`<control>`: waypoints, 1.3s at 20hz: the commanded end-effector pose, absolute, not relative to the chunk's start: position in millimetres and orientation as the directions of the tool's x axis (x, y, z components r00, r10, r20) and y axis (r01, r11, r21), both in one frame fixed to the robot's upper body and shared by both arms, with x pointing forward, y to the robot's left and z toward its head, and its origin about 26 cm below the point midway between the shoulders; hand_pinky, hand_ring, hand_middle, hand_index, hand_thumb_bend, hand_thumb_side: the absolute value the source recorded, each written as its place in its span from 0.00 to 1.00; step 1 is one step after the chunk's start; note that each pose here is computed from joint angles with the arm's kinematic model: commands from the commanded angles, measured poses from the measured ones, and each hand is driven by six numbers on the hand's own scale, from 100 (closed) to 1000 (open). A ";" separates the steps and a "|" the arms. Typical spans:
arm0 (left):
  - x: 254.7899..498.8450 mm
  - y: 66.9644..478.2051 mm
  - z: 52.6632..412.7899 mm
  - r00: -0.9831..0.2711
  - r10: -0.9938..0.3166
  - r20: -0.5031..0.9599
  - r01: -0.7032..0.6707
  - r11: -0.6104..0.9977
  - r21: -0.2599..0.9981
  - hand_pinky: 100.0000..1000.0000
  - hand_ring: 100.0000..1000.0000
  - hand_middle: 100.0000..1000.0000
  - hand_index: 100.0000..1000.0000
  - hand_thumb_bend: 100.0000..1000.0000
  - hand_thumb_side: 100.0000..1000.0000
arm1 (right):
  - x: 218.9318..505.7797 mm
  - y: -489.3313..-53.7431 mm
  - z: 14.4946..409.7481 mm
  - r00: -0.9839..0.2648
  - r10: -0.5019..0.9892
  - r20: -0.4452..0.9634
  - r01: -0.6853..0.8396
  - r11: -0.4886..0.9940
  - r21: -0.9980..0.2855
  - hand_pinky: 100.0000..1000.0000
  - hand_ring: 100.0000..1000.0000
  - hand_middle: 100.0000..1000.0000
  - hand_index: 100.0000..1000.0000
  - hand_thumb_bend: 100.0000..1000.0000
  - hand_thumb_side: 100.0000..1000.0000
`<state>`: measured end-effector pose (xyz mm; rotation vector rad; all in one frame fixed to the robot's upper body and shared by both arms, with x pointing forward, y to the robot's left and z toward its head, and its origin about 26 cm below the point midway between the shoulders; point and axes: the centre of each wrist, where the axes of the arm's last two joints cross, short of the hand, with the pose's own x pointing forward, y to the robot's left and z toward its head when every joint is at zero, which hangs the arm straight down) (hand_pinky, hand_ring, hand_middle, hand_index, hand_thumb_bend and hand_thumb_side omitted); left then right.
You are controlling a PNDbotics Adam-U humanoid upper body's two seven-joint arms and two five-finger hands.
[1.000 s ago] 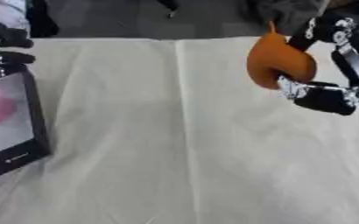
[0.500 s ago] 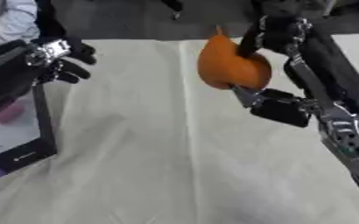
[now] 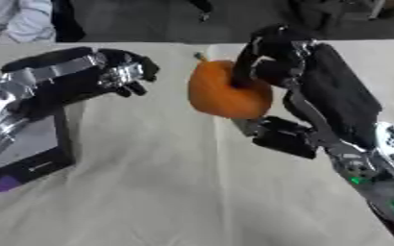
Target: Pick up the objects with one hand, pass them to the other hand, and then place them into the box on the other side of the table.
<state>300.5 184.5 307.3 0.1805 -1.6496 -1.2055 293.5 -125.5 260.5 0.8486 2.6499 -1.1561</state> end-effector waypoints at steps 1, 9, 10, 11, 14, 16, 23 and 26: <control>296.4 177.6 312.4 -0.464 -0.653 0.599 0.358 0.480 0.801 0.90 0.82 0.80 0.90 0.12 0.84 | 287.1 -119.7 267.9 -0.823 0.423 -0.379 0.566 0.565 -0.600 0.70 0.50 0.44 0.41 0.00 0.00; 293.6 160.3 310.7 -0.458 -0.718 0.525 0.227 0.477 0.849 0.91 0.83 0.79 0.89 0.26 0.81 | 284.4 -113.0 264.3 -0.811 0.385 -0.441 0.584 0.583 -0.565 0.70 0.50 0.43 0.40 0.00 0.00; 293.4 158.7 310.4 -0.456 -0.723 0.519 0.222 0.472 0.853 0.91 0.83 0.79 0.89 0.27 0.79 | 284.2 -112.5 263.9 -0.810 0.382 -0.445 0.584 0.584 -0.563 0.70 0.51 0.43 0.40 0.00 0.00; 293.2 157.6 309.8 -0.456 -0.725 0.515 0.223 0.468 0.855 0.91 0.83 0.79 0.90 0.27 0.78 | 284.1 -112.3 263.4 -0.809 0.382 -0.447 0.586 0.584 -0.562 0.70 0.50 0.43 0.40 0.00 0.00; 293.4 157.8 307.6 -0.463 -0.725 0.511 0.246 0.449 0.859 0.93 0.85 0.79 0.89 0.34 0.80 | 284.1 -112.5 262.2 -0.807 0.386 -0.447 0.589 0.579 -0.564 0.70 0.50 0.43 0.40 0.00 0.00; 294.2 161.0 306.8 -0.475 -0.717 0.510 0.270 0.432 0.860 0.93 0.85 0.79 0.89 0.47 0.98 | 284.2 -112.8 262.1 -0.806 0.386 -0.449 0.591 0.576 -0.565 0.70 0.50 0.43 0.40 0.00 0.00; 298.7 188.7 304.3 -0.469 -0.705 0.532 0.333 0.417 0.846 0.95 0.86 0.80 0.87 0.99 1.00 | 284.9 -114.9 262.7 -0.799 0.396 -0.452 0.600 0.573 -0.559 0.69 0.50 0.43 0.40 0.00 0.00; 299.7 199.4 302.9 -0.476 -0.684 0.552 0.345 0.433 0.833 0.95 0.86 0.80 0.87 1.00 1.00 | 285.0 -115.2 262.8 -0.800 0.395 -0.452 0.599 0.575 -0.557 0.69 0.50 0.43 0.40 0.00 0.00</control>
